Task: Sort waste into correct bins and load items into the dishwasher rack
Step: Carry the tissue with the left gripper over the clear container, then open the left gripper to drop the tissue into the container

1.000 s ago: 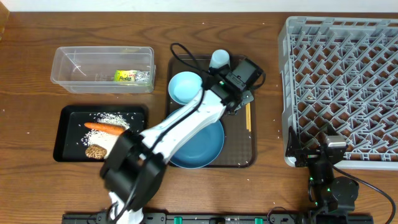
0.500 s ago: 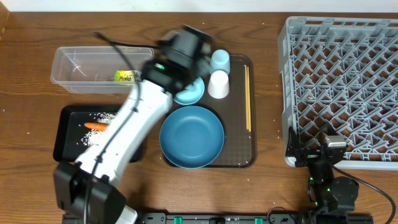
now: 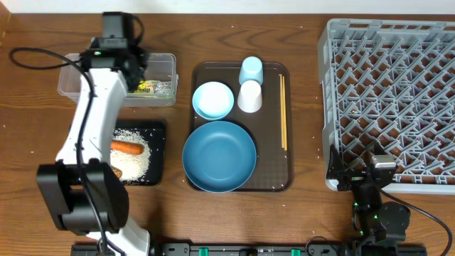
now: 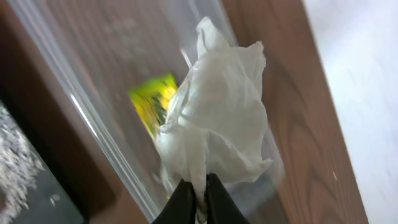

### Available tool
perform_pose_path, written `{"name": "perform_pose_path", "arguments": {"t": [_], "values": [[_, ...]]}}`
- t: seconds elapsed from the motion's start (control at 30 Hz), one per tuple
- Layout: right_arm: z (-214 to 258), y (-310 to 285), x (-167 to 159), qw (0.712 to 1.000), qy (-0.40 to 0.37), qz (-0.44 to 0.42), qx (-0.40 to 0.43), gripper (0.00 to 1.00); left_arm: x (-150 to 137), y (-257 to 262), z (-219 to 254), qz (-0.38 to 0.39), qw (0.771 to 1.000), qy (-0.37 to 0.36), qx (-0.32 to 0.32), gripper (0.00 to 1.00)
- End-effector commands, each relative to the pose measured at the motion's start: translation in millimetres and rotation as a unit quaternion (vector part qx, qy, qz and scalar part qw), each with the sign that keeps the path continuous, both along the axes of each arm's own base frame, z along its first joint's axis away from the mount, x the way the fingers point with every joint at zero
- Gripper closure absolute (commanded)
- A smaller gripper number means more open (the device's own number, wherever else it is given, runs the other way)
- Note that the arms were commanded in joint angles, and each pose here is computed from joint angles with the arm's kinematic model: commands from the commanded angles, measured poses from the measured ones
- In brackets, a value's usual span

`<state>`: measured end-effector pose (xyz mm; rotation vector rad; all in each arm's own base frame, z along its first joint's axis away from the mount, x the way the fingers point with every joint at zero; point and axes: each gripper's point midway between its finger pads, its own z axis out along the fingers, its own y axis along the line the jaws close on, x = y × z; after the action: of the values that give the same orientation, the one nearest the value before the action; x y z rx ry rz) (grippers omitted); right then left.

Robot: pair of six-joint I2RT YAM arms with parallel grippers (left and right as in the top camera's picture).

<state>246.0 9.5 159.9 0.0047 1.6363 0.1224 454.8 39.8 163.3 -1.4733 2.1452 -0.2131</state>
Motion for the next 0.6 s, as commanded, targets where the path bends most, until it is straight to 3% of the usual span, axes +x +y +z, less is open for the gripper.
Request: {"name": "perform_pose_path", "arguments": {"t": [0.0, 0.03, 0.07, 0.1, 0.13, 0.17, 0.33, 0.57], "values": [[-0.5, -4.8, 0.0, 1.0, -0.001, -0.01, -0.001, 0.01, -0.9, 16.7, -15.5, 0.032, 0.999, 0.016, -0.005, 0.92], [-0.6, -4.8, 0.0, 1.0, 0.0, -0.01, -0.001, 0.01, -0.9, 18.7, -19.8, 0.039, 0.999, 0.02, -0.009, 0.88], [-0.5, -4.8, 0.0, 1.0, -0.001, -0.01, -0.001, 0.01, -0.7, 19.8, -22.1, 0.046, 0.999, 0.021, -0.014, 0.76], [-0.6, -4.8, 0.0, 1.0, 0.0, -0.01, -0.001, 0.01, -0.6, 20.5, -25.5, 0.052, 0.998, 0.024, -0.017, 0.6], [-0.6, -4.8, 0.0, 1.0, 0.0, -0.01, -0.001, 0.01, -0.3, 20.5, -27.7, 0.052, 0.998, 0.026, -0.018, 0.34], [-0.6, -4.8, 0.0, 1.0, 0.0, -0.01, -0.001, 0.01, -0.3, 20.5, -28.7, 0.052, 0.998, 0.027, -0.018, 0.24], [-0.6, -4.8, 0.0, 1.0, 0.0, -0.01, -0.001, 0.01, -0.2, 17.7, -28.8, 0.026, 0.999, 0.031, -0.012, 0.02], [-0.6, -4.8, 0.0, 1.0, 0.0, -0.01, -0.001, 0.01, -1.1, -15.4, 3.8, -0.1, 0.995, 0.001, -0.022, 0.02]]}}
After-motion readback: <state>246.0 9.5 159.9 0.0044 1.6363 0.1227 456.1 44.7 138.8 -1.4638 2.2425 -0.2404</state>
